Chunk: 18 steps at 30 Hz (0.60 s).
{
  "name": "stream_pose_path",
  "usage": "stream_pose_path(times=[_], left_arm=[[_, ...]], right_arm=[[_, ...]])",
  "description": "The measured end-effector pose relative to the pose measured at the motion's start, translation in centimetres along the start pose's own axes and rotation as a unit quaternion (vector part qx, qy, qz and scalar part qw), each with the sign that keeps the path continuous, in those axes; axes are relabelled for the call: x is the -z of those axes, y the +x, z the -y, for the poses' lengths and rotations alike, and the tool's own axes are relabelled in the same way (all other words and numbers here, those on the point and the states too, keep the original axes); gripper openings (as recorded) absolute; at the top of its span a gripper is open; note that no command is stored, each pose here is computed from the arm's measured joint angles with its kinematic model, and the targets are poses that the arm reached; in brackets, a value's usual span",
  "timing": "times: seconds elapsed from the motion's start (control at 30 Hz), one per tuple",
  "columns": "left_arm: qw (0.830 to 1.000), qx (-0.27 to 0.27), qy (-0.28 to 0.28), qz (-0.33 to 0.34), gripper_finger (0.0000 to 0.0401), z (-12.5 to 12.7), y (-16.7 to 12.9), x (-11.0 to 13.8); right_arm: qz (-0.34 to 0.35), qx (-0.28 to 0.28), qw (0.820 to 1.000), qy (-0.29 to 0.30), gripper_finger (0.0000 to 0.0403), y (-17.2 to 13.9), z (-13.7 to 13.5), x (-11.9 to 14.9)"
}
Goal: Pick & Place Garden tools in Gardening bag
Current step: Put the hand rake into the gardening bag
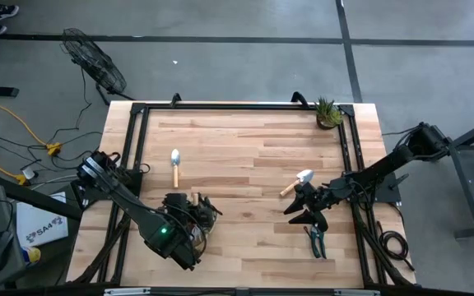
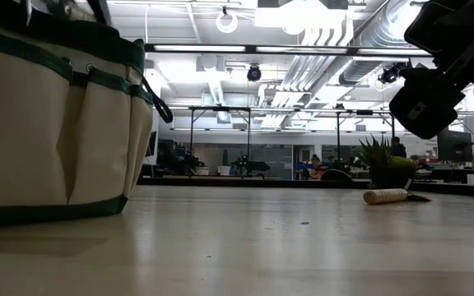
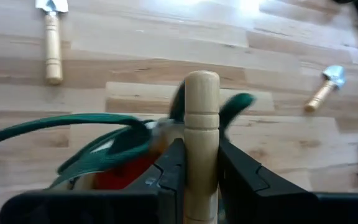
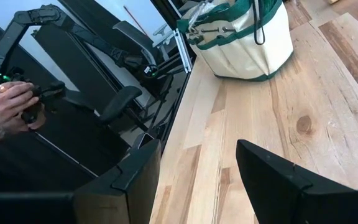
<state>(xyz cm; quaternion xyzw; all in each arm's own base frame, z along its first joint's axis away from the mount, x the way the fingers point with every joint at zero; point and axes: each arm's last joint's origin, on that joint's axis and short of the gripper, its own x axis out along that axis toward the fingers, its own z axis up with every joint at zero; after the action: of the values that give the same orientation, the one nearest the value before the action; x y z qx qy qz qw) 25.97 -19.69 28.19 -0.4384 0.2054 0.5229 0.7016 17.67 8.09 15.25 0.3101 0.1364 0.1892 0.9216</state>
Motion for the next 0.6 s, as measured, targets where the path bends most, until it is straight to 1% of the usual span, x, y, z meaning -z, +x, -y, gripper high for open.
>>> stream_pose_path(times=[0.17,0.3,0.43,0.6], left_arm=[[0.999,0.032,0.027,0.028,0.0061,0.4,-1.1,-0.7],[0.997,0.052,0.044,0.029,0.0061,0.6,-1.6,-0.6],[0.995,0.073,0.048,0.041,0.0061,0.6,-1.5,0.6],[0.994,0.072,0.056,0.057,0.0061,0.2,-1.2,2.3]], right_arm=[[0.0,0.0,1.0,0.0,0.0204,0.0,0.0,0.0],[0.0,0.0,1.0,0.0,0.0204,0.0,0.0,0.0],[-0.001,0.0,1.0,0.0,0.0204,0.0,0.0,0.0],[-0.001,0.0,1.0,0.0,0.0204,0.0,0.0,0.0]])
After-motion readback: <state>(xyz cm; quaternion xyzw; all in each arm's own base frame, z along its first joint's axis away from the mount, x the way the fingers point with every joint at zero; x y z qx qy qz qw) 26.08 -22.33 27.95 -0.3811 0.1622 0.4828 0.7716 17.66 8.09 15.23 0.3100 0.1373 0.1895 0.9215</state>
